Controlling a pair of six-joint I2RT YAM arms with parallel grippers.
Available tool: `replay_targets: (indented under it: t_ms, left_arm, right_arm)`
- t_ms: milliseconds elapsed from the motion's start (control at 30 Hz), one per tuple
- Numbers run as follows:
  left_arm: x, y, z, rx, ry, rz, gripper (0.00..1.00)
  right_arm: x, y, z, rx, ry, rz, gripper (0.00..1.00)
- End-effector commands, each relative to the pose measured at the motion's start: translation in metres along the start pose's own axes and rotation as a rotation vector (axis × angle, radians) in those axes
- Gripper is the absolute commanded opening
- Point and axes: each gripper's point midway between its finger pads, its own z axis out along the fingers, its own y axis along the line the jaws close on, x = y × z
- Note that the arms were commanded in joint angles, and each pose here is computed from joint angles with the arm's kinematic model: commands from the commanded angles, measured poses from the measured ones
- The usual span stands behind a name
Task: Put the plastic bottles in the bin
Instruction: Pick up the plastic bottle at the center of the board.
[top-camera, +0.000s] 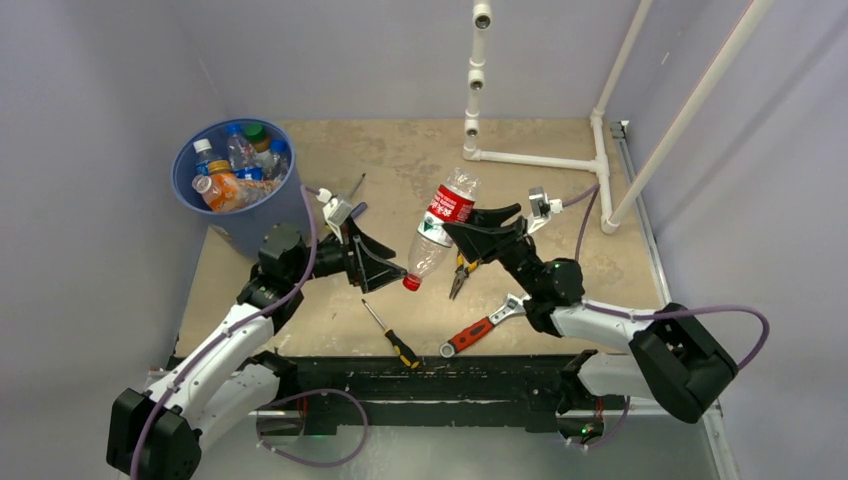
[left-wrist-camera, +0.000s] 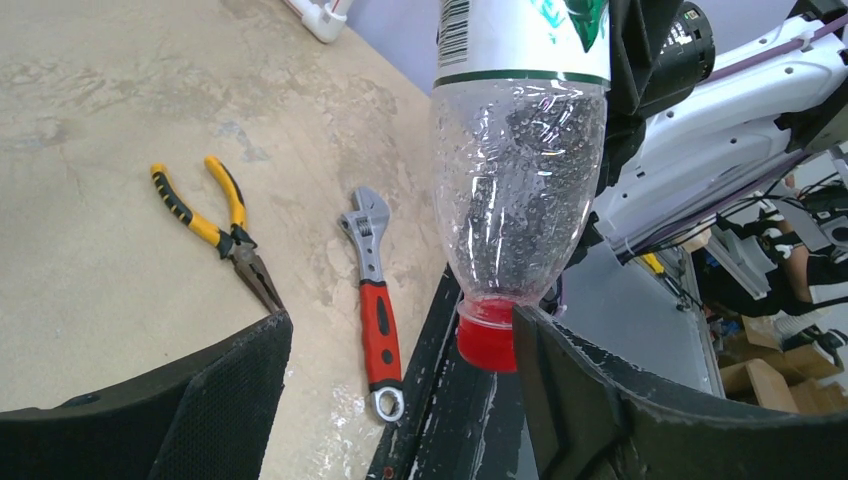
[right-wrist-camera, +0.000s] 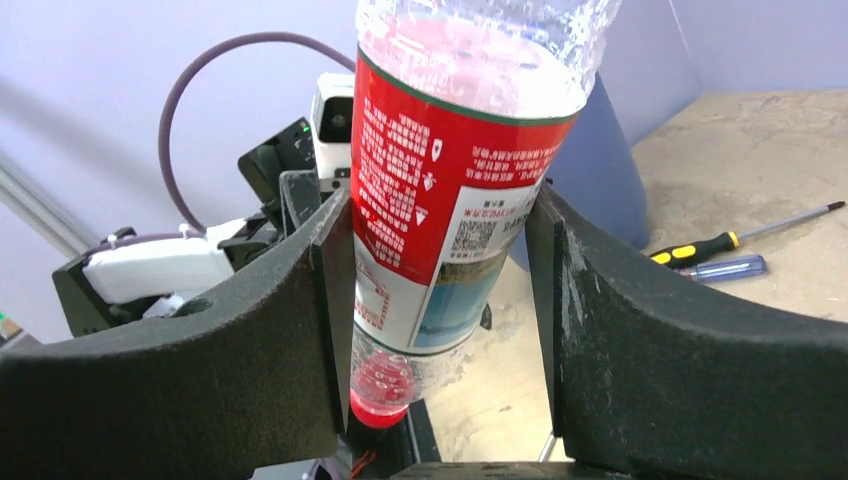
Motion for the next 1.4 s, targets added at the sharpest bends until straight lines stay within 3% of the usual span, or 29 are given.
replay_targets:
  t_ms: [0, 467, 867, 1200, 1367]
  left_arm:
    - [-0.013, -0.025, 0.002, 0.101, -0.011, 0.063, 0.79]
    - [-0.011, -0.045, 0.000, 0.191, -0.015, 0.083, 0.80]
    - [-0.003, -0.043, 0.005, 0.181, 0.026, 0.058, 0.70]
    - [-0.002, -0.040, 0.007, 0.167, 0.025, 0.050, 0.57]
    - [-0.004, -0.038, 0.007, 0.151, 0.015, 0.051, 0.40]
  right_arm:
    - [-0.029, 0.020, 0.008, -0.063, -0.089, -0.115, 0.45]
    - [-0.029, 0.029, 0.007, -0.106, -0.107, -0.075, 0.43]
    - [-0.038, 0.038, 0.015, -0.125, -0.173, -0.040, 0.42]
    - [-0.037, 0.048, 0.022, -0.156, -0.185, -0.020, 0.41]
    - [-0.035, 0.051, 0.023, -0.162, -0.182, -0.014, 0.41]
